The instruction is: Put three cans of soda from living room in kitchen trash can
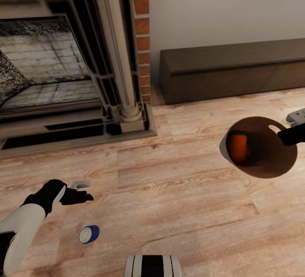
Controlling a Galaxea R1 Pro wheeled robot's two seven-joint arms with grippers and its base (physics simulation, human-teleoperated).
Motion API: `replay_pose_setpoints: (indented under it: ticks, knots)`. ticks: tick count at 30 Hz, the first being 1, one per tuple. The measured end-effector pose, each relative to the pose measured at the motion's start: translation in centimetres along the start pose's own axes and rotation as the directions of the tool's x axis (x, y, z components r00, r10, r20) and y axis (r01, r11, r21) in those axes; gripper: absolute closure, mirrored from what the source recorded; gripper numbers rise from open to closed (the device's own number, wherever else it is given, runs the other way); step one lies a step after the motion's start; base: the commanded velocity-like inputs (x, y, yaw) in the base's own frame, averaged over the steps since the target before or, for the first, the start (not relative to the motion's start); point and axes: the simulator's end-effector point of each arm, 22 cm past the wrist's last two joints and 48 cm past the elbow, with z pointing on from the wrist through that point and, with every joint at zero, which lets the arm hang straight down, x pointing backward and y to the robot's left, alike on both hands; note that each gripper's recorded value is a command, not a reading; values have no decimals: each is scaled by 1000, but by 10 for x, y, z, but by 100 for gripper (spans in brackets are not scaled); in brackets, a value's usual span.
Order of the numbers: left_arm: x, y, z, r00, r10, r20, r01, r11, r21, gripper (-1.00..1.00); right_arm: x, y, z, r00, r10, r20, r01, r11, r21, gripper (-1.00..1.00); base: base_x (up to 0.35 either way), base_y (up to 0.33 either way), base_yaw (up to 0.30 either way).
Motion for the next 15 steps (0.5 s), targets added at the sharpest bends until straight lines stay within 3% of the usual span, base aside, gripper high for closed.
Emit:
replay_pose_setpoints:
  ticks: [6,15]
  knots:
    - [10,13,16,1000,-5,-22,4,999,-48,-100,6,0,5,1000,0,-21,0,1000,13,100,0,0,0]
    - [14,13,28,1000,-1,-27,0,998,-55,-100,13,3,12,1000,1,-23,0,1000,16,100,0,0,0]
